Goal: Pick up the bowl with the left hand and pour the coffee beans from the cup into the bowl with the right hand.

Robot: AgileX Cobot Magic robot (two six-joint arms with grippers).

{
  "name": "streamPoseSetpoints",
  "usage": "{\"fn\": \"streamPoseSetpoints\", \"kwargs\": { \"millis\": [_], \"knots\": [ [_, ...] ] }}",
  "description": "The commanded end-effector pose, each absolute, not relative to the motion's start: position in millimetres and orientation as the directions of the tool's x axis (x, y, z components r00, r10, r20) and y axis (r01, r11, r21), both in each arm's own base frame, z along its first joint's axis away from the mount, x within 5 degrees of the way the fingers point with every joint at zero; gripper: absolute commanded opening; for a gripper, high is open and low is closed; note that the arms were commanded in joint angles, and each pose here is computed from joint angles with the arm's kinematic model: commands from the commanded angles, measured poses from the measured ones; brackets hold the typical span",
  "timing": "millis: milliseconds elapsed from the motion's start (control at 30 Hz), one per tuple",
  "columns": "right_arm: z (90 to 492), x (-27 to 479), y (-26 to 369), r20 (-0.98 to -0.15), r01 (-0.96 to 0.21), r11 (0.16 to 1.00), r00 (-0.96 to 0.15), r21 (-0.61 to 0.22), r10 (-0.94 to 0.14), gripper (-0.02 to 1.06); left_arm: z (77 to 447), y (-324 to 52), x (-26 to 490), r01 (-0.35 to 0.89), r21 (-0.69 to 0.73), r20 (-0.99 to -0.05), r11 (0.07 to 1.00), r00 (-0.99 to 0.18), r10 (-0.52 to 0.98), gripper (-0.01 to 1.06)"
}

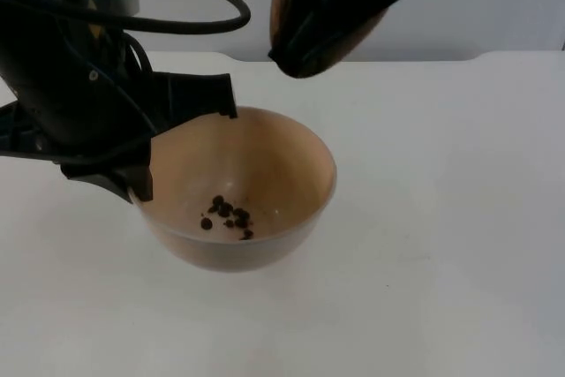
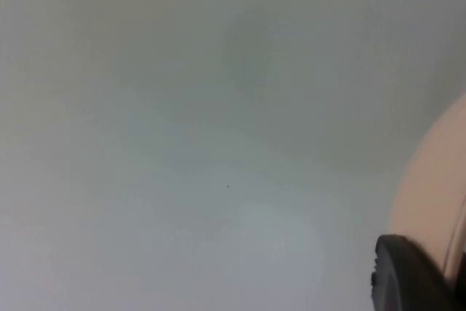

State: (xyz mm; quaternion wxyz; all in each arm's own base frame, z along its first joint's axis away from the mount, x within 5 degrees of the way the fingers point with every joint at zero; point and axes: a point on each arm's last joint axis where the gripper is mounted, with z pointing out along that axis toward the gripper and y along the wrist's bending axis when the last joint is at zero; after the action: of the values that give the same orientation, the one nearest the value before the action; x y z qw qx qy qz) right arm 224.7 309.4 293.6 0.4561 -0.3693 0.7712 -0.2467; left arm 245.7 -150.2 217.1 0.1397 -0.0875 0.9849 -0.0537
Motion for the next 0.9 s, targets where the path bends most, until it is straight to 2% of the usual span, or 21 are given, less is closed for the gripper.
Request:
{"fn": "streamPoseSetpoints", "kwargs": {
  "millis": [0,200,567,733,867],
  "knots": [
    [298,230,304,-0.524,-0.387,0.642,-0.374,-0.662,-0.766,0.0,219,-151,244,-0.165,-0.147,-0.266,0.975,-0.943,-0.2,0.0],
    [295,241,295,-0.502,-0.428,0.673,-0.452,-0.604,-0.738,0.0,219,-151,244,-0.164,-0.144,-0.266,0.976,-0.943,-0.198,0.0],
    [284,262,271,-0.407,-0.513,0.734,-0.614,-0.445,-0.676,0.0,219,-151,244,-0.159,-0.14,-0.273,0.977,-0.943,-0.192,0.0],
    [283,268,264,-0.398,-0.505,0.754,-0.644,-0.421,-0.654,0.0,220,-148,246,-0.137,-0.111,-0.296,0.984,-0.941,-0.165,0.0],
    [282,279,251,-0.394,-0.473,0.784,-0.684,-0.401,-0.614,0.0,221,-144,250,-0.085,-0.047,-0.354,0.995,-0.93,-0.096,0.0]
  ]
}}
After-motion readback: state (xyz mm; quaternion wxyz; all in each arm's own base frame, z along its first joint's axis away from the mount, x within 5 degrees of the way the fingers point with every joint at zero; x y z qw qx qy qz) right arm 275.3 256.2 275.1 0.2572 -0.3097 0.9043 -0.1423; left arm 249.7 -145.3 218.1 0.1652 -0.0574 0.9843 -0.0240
